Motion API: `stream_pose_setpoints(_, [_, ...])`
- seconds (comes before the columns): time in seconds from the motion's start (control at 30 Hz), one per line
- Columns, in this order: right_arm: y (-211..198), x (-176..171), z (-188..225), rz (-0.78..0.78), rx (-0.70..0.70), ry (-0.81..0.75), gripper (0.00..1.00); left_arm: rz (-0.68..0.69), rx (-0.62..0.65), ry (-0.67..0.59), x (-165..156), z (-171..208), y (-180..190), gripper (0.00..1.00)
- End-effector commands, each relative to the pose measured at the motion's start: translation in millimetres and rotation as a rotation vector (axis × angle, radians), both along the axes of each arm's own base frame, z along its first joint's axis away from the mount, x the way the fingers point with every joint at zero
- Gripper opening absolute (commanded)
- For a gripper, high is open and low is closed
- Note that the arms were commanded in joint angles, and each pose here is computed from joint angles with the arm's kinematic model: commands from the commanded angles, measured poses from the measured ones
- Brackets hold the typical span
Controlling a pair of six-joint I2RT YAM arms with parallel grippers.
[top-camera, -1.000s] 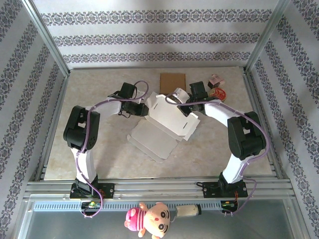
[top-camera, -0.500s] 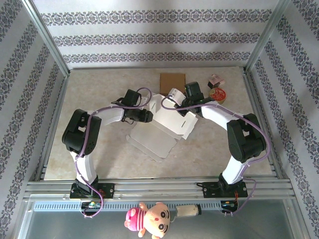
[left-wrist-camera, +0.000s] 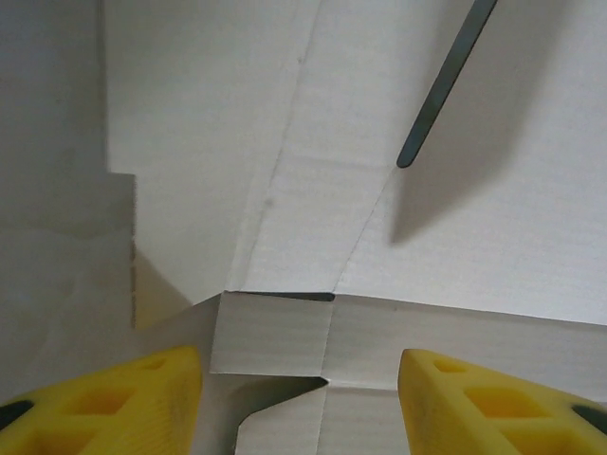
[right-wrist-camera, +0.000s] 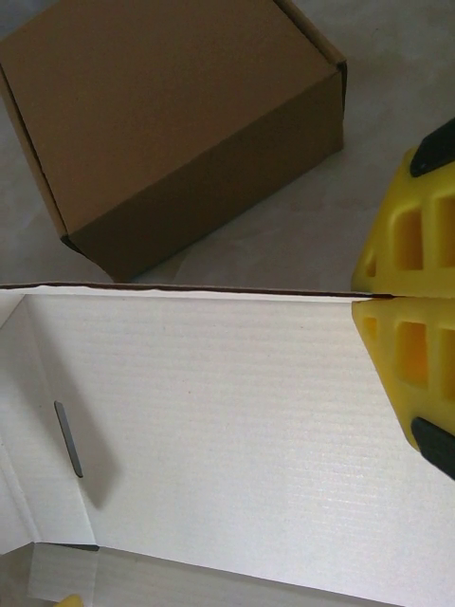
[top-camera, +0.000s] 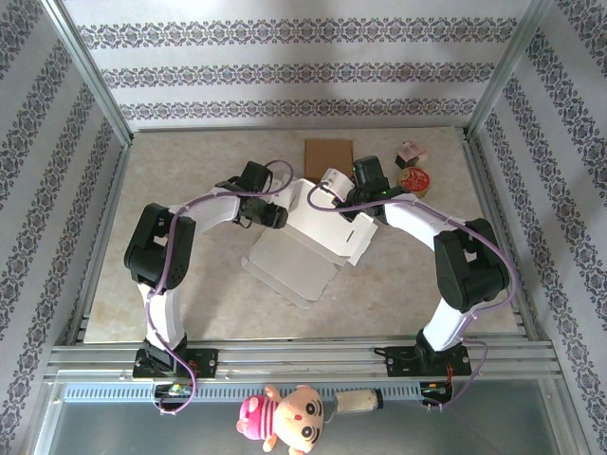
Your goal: Fold the paper box
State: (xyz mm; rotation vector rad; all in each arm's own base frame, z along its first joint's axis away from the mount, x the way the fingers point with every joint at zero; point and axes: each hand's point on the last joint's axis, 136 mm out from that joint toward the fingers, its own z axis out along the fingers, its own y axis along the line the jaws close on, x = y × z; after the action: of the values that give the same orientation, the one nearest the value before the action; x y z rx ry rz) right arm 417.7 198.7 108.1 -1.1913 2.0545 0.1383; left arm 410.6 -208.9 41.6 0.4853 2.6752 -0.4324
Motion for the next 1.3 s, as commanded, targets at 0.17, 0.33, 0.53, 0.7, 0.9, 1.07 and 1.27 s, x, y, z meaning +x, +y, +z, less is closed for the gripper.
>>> stream_pose_setpoints(0.17, [0, 1, 12, 0.013, 0.006, -0.028, 0.03, -0.018, 0.007, 0.080, -8, -15, 2, 0.57])
stream_pose_setpoints(0.33, [1, 1, 11, 0.012, 0.011, -0.022, 0.02, -0.020, 0.000, 0.090, -9, -17, 0, 0.54])
stream_pose_setpoints(0.53, [0, 2, 10, 0.008, 0.006, -0.023, 0.02, -0.017, -0.060, 0.065, -7, -3, -7, 0.39])
stream_pose_setpoints(0.7, [0, 1, 9, 0.008, 0.003, -0.020, 0.02, -0.018, -0.102, 0.043, -4, 7, -14, 0.23])
stream_pose_setpoints(0.9, [0, 0, 6, 0.008, 0.002, -0.015, 0.02, -0.031, -0.191, 0.043, -3, 15, -28, 0.14])
stream_pose_setpoints(1.07, [-1, 0, 5, 0.005, 0.000, -0.013, 0.02, -0.061, -0.287, 0.026, -4, 26, -42, 0.14])
stream_pose_setpoints(1.27, [0, 0, 6, 0.006, 0.004, -0.015, 0.02, -0.056, -0.346, 0.047, -5, 23, -51, 0.14])
